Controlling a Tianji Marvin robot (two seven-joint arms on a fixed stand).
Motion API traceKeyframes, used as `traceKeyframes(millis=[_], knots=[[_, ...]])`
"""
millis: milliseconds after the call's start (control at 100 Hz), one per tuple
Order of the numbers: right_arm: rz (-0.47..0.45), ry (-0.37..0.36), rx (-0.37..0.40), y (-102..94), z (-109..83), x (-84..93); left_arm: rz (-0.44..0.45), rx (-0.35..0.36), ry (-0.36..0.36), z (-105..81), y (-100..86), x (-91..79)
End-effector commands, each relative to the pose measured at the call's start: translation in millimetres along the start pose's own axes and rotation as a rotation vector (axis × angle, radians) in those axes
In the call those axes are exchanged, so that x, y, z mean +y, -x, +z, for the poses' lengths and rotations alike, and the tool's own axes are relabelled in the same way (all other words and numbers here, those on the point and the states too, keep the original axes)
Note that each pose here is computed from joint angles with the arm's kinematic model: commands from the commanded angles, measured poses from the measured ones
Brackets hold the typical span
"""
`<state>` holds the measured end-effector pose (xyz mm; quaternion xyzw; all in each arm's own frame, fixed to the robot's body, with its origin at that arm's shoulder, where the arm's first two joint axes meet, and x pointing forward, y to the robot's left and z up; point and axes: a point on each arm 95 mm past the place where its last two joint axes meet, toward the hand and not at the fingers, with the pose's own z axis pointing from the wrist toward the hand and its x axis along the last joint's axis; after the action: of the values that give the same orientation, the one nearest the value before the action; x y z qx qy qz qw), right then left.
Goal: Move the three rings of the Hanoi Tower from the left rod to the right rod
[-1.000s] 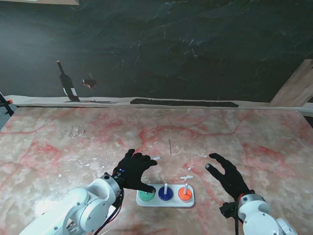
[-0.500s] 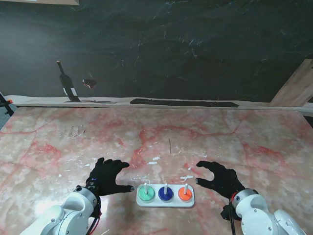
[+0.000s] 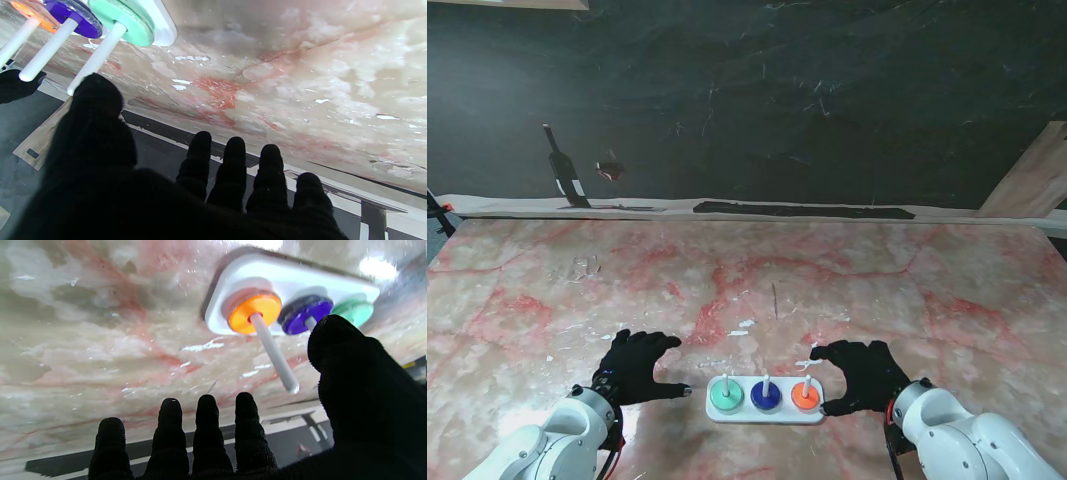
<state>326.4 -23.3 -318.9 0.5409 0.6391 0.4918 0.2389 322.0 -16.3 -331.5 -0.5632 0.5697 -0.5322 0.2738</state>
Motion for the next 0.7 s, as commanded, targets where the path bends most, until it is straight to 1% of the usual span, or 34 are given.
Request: traceKeyframes(millis=[0,210,360,460,560,690], knots=[[-0.022,-0.038,0.006,2.3,4.1,-10.8,-0.003,-0.004,0.004,-1.6,0.4,3.0],[-0.086,-0.06,0.059,2.6,19.4,-23.2,0.001,0.0,0.007,-0.8,-1.0,3.6],[-0.122,-0.04,0.094,1.9,29.1,-30.3,0.005,0.001,0.007,-0.4,-1.5,3.7],[-0.14,-0.047,0.109,0.2,33.8,-34.1,0.005,0.002,0.009,-0.2,-1.8,3.7],[-0.158,-0.028,0.113,-1.0,37.1,-39.0,0.005,0.004,0.01,0.0,-2.0,3.9],[-0.16,-0.007,0.115,-1.9,39.6,-45.1,0.004,0.002,0.008,-0.4,-1.8,3.9]])
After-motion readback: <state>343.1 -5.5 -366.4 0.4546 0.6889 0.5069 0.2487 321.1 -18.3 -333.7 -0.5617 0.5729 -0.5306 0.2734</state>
